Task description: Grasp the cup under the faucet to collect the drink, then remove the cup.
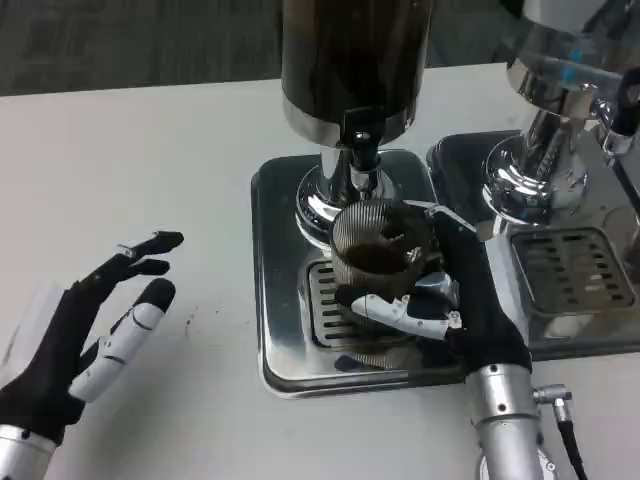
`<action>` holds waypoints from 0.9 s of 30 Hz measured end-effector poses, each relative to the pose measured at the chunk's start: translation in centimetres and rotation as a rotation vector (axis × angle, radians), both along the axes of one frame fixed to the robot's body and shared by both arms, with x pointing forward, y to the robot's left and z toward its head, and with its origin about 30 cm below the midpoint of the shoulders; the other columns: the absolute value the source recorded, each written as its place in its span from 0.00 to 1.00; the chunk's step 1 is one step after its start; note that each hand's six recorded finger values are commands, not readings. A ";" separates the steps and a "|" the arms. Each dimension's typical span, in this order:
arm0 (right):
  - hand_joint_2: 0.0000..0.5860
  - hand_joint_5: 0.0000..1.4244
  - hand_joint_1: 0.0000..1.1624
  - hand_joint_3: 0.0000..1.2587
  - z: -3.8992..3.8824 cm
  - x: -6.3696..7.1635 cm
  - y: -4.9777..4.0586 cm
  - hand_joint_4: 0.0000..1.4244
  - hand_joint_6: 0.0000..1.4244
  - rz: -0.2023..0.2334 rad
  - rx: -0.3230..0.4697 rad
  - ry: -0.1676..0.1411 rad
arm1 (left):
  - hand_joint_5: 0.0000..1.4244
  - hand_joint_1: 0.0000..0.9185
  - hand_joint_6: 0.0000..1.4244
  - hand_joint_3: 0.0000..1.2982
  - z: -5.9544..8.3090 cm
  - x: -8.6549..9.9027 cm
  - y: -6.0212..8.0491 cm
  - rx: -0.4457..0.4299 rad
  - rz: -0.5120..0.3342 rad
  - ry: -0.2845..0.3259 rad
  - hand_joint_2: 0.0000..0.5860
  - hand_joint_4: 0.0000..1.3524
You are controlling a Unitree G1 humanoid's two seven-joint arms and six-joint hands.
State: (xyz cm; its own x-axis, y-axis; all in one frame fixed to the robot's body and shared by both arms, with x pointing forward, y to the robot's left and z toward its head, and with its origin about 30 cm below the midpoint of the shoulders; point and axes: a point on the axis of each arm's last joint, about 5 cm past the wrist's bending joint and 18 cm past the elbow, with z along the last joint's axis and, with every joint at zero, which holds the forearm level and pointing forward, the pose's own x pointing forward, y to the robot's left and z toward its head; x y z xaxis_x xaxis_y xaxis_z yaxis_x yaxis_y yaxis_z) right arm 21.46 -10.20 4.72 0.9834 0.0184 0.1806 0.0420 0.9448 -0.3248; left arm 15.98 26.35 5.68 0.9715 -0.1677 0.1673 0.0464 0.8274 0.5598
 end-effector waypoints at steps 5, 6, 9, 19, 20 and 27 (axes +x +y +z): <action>0.25 0.48 0.93 0.45 0.43 -0.2 -0.30 0.44 0.63 0.016 -0.004 -0.014 | 0.20 0.00 0.08 0.22 -0.1 0.1 0.0 0.010 -0.024 0.024 0.34 0.14; 0.25 0.48 0.93 0.46 0.47 -0.3 -0.33 0.44 0.63 0.019 -0.005 -0.016 | 0.20 0.00 0.08 0.22 -0.1 0.1 0.0 0.011 -0.027 0.025 0.34 0.14; 0.25 0.49 0.92 0.46 0.61 -0.6 -0.59 0.44 0.64 0.026 -0.008 -0.019 | 0.20 0.00 0.08 0.22 -0.1 0.4 -0.1 0.014 -0.044 0.033 0.34 0.14; 0.24 0.49 0.91 0.46 0.50 -1.3 -1.25 0.45 0.65 0.012 -0.028 0.005 | 0.19 0.00 0.08 0.21 -0.2 0.7 -0.3 0.016 -0.056 0.044 0.33 0.13; 0.24 0.49 0.91 0.46 0.59 -1.2 -1.25 0.45 0.65 0.012 -0.030 0.005 | 0.19 0.00 0.07 0.21 -0.2 0.7 -0.3 0.016 -0.056 0.045 0.33 0.13; 0.23 0.50 0.91 0.46 2.17 -1.2 -1.43 0.45 0.65 0.041 -0.052 -0.008 | 0.19 0.00 0.07 0.21 -0.2 0.7 -0.2 0.022 -0.058 0.047 0.34 0.13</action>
State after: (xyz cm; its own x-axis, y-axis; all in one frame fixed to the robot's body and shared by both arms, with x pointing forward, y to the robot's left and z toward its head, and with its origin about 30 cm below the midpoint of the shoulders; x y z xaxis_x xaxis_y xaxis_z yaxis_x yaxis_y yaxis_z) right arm 20.28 -11.63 6.89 0.9801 0.0679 0.1867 0.0068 0.9277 -0.3733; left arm 16.68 26.14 5.48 0.9667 -0.2275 0.1176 0.1207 0.8098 0.5742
